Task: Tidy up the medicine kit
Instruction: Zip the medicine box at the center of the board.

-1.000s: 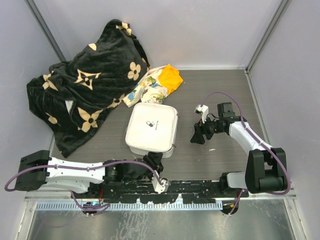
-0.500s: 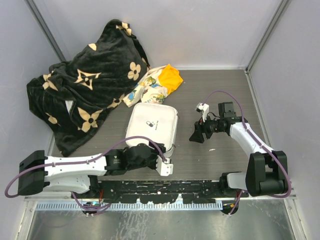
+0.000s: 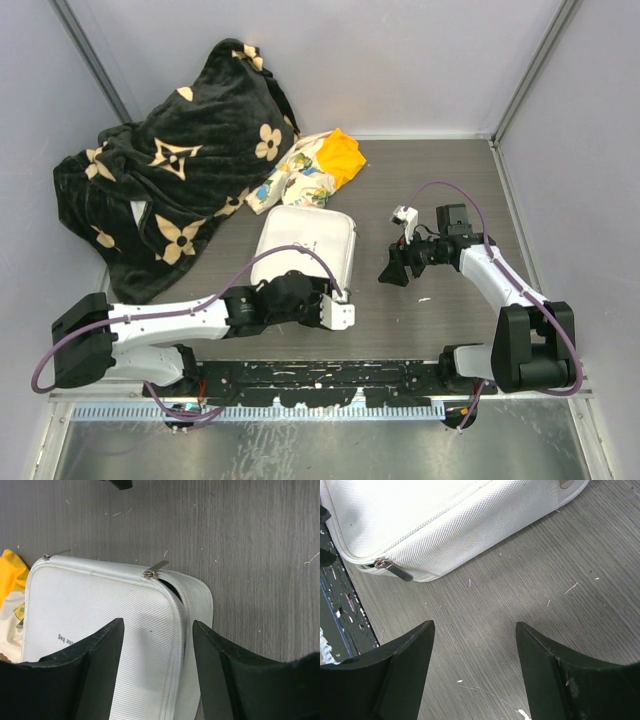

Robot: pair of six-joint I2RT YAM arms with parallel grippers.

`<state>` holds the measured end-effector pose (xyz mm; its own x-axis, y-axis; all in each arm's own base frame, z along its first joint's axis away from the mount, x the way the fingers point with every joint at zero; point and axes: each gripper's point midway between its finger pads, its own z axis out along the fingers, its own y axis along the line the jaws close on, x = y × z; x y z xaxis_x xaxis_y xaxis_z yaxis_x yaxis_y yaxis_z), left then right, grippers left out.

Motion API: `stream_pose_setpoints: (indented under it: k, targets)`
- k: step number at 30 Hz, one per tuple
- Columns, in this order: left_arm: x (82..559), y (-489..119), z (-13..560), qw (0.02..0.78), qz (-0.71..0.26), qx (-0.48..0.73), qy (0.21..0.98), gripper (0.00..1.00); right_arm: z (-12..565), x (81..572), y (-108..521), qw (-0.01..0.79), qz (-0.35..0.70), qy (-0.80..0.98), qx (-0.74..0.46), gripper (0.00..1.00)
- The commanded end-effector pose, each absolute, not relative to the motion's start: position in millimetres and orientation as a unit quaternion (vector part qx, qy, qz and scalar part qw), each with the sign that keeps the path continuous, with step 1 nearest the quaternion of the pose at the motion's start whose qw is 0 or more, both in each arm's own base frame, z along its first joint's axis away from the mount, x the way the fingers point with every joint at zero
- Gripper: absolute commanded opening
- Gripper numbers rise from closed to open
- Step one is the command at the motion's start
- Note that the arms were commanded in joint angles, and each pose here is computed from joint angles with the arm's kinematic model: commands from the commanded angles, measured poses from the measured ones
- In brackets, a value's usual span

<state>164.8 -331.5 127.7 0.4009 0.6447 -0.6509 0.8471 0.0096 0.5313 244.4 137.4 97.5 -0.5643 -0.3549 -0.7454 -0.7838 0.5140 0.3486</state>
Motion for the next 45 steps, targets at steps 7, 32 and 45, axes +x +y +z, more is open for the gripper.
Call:
stream_pose_setpoints:
  k: [7, 32, 45]
  targets:
    - [180, -348, 142, 0.488, -0.124, 0.663, 0.554, 0.55, 109, 252, 138, 0.328, 0.345, 0.802, -0.361, 0.72]
    - [182, -350, 157, 0.494, -0.158, 0.634, 0.574, 0.52, 106, 251, 137, 0.322, 0.342, 0.805, -0.362, 0.72]
    - [194, -345, 131, 0.485, -0.113, 0.648, 0.576, 0.40, 105, 251, 137, 0.319, 0.342, 0.806, -0.362, 0.72]
